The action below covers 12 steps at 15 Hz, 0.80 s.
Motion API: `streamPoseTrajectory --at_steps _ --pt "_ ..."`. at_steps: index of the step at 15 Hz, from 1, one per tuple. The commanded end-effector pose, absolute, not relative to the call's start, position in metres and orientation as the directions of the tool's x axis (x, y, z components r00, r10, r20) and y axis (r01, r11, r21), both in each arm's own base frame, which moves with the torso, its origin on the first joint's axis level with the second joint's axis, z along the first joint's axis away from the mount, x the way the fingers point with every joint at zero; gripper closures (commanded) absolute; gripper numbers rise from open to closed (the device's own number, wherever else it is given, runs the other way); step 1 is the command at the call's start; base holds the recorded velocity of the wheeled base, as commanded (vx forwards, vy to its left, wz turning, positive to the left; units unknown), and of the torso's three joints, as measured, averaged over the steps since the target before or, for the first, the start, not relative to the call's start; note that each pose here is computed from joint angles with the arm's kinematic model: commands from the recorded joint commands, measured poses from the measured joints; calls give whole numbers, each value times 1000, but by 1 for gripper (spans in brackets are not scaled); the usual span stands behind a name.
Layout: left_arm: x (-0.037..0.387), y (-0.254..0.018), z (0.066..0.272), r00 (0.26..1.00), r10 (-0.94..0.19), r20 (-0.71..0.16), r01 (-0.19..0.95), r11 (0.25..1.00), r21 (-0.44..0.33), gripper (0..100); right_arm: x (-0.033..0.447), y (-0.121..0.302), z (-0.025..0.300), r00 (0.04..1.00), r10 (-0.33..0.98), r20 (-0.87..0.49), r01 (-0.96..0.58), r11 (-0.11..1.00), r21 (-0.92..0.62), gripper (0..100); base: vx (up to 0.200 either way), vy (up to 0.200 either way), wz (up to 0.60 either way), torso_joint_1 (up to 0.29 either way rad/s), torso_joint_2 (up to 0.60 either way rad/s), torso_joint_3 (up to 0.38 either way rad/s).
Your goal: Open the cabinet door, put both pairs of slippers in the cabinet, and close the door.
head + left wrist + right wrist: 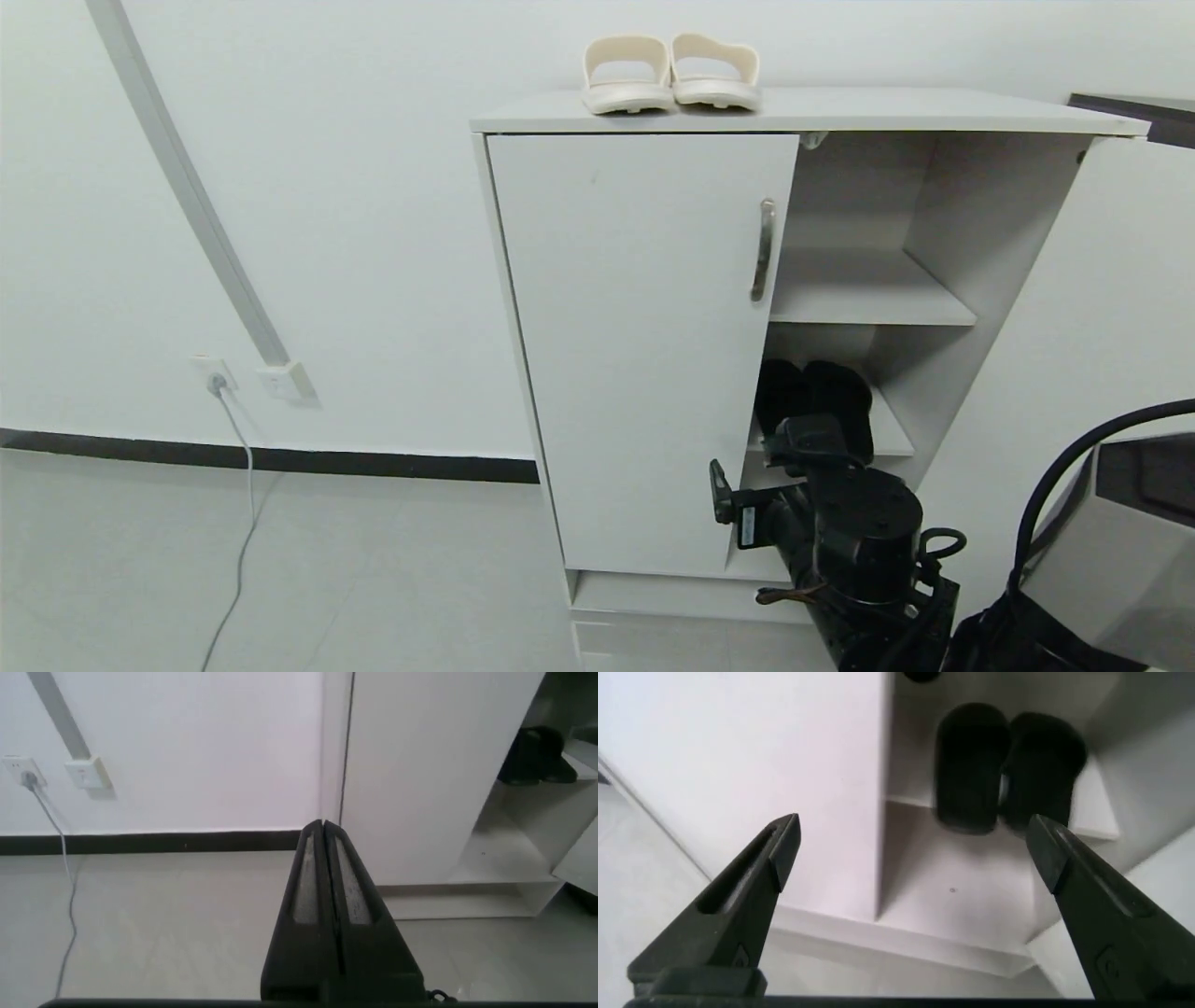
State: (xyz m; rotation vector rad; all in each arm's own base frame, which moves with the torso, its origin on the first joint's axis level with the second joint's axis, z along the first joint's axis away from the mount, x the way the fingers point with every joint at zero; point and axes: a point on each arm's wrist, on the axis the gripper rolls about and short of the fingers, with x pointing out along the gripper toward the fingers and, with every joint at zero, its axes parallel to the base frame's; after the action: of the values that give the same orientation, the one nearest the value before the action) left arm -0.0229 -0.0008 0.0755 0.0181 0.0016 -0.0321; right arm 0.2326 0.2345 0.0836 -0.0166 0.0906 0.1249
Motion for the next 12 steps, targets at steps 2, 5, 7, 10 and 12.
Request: streamPoseTrajectory --at_steps 2,5,7,10,12 --pt "-23 -1 76 999 -32 -3 32 999 17 100 229 232 83 986 149 -76 -150 989 -16 0 0 100 0 -1 1 4" --pt "-23 -1 76 1000 -31 -3 31 999 17 100 224 226 80 977 200 -76 -204 977 -53 0 0 0 0 0 0 0" --pt "-23 -1 76 999 -32 -3 32 999 17 100 221 225 81 968 240 -78 -244 969 -46 0 0 0 0 0 0 0" --pt "-23 -1 76 999 -32 -3 32 999 17 100 222 224 80 968 239 -71 -243 969 -43 0 0 0 0 0 0 0" --pt "-23 -1 76 999 -32 -3 32 999 17 100 222 224 80 970 237 -60 -239 970 -38 0 0 0 0 0 0 0"
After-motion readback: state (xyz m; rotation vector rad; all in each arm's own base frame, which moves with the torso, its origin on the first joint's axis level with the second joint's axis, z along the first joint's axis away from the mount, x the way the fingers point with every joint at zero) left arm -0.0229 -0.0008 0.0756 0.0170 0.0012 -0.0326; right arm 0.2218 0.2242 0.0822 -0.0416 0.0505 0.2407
